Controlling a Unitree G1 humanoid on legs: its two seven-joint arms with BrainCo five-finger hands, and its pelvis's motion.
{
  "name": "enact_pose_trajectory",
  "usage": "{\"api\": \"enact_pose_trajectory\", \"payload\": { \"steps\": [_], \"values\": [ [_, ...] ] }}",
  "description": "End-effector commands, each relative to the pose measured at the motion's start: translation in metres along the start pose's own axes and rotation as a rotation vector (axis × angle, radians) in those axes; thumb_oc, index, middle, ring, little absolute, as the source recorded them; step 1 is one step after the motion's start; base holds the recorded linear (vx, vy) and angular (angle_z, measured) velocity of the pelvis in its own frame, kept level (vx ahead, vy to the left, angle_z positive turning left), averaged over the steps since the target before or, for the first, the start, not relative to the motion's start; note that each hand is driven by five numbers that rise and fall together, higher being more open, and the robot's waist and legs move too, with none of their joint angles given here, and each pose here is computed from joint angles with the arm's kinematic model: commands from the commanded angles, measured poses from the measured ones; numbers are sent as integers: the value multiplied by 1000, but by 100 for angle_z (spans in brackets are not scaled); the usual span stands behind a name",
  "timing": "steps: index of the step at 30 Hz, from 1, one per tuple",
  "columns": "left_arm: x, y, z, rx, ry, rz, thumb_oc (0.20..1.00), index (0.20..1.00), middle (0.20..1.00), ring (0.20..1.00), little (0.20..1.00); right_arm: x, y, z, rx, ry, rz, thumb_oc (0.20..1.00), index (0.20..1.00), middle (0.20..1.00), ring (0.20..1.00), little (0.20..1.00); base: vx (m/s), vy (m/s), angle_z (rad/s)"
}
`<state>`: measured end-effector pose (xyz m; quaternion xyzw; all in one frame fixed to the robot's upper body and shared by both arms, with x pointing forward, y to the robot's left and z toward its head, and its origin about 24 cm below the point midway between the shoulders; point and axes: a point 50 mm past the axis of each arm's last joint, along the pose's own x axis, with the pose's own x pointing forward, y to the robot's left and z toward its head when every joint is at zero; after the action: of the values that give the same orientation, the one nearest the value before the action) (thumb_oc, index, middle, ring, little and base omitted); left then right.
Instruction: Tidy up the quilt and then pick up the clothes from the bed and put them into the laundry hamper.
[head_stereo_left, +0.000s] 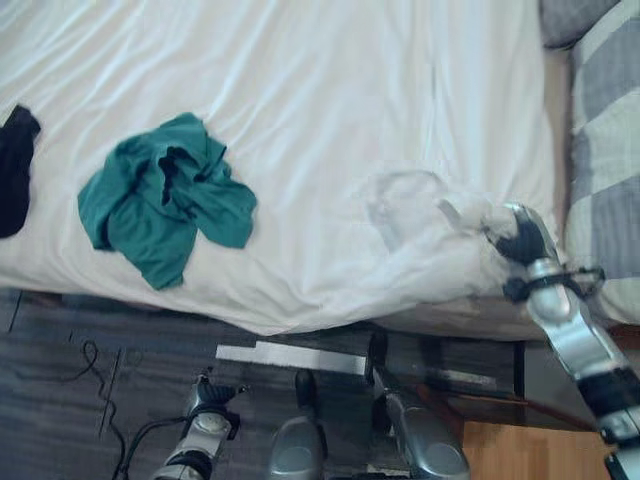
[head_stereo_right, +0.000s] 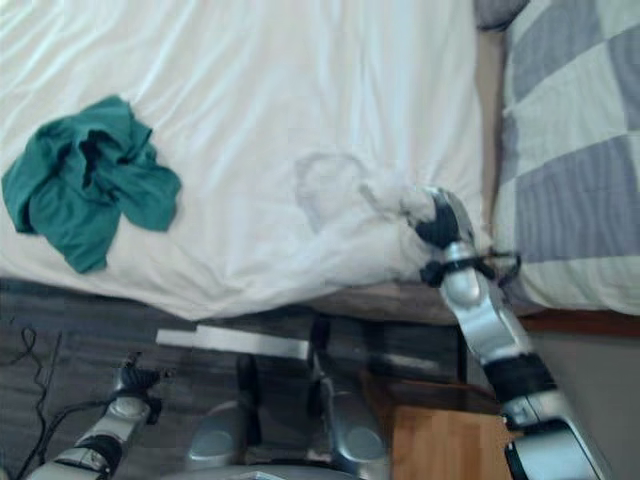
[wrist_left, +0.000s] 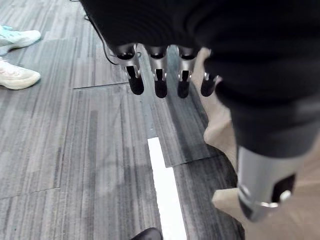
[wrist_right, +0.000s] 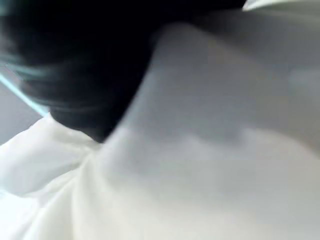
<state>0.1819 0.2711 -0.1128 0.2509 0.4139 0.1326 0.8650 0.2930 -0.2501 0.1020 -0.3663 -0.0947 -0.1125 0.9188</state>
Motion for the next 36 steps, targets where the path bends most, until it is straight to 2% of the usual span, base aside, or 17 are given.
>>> {"api": "enact_pose_trajectory", "payload": {
  "steps": [1,4,5,6,8,13,14,15,16,19,20,21,25,28,33,35,36],
  "values": [
    [0,8,-12,72,39,10,1000,1000,1000,1000,1000,-6,-1,-10,108,50,-59,1000,1000,1000,1000,1000,37,205,-24],
    [-2,-2,-16,40,71,-12,1000,1000,1000,1000,1000,-50,20,-60,400,363,-181,1000,1000,1000,1000,1000,24,257,-23],
    [-4,-9,-21,12,110,-14,1000,1000,1000,1000,1000,-102,43,-103,611,697,-348,1000,1000,1000,1000,1000,19,251,-40],
    [-4,-9,-21,13,110,-14,1000,1000,1000,1000,1000,-102,43,-103,612,697,-348,1000,1000,1000,1000,1000,36,234,-33],
    [-6,-10,-28,3,149,-10,1000,1000,1000,1000,1000,-152,55,-133,648,973,-460,1000,1000,1000,1000,1000,35,160,-5],
    [-7,-4,-34,15,158,2,1000,1000,1000,1000,1000,-173,26,-154,412,1062,-538,1000,1000,1000,1000,1000,-15,149,1],
    [-7,1,-36,21,155,13,1000,1000,1000,1000,1000,-158,0,-152,320,978,-594,1000,1000,1000,1000,1000,-56,141,-13],
    [-7,1,-36,20,154,12,1000,1000,1000,1000,1000,-158,0,-152,318,977,-595,1000,1000,1000,1000,1000,-117,152,-36],
    [-8,2,-41,26,165,17,1000,1000,1000,1000,1000,-132,-21,-137,253,829,-629,1000,1000,1000,1000,1000,-89,60,-41],
    [-10,4,-47,49,177,16,1000,1000,1000,1000,1000,-104,-32,-116,247,658,-624,1000,1000,1000,1000,1000,-102,45,-21],
    [-10,6,-50,65,183,12,1000,1000,1000,1000,1000,-88,-33,-101,260,556,-583,429,429,429,429,429,-88,37,1],
    [-11,6,-51,67,182,8,1000,1000,1000,1000,1000,-75,-33,-88,272,472,-550,200,200,200,200,200,-65,35,-5],
    [-12,0,-50,82,173,-21,1000,1000,1000,1000,1000,-26,-18,-19,317,114,-349,200,200,200,200,200,2,-58,-33],
    [-12,-13,-41,83,135,-41,1000,1000,1000,1000,1000,-7,28,17,320,-7,-100,200,200,200,200,200,-18,-83,-3],
    [-5,-18,-5,35,25,-18,1000,1000,1000,1000,1000,-7,74,6,295,111,47,200,200,200,200,200,-164,-39,18],
    [-2,-18,7,16,-2,-10,1000,1000,1000,1000,1000,-16,92,-13,291,232,96,200,200,200,200,200,-82,26,6],
    [0,-16,11,10,-8,-3,1000,1000,1000,1000,1000,-41,112,-42,268,405,161,200,200,200,200,200,-62,27,-3]
  ]
}}
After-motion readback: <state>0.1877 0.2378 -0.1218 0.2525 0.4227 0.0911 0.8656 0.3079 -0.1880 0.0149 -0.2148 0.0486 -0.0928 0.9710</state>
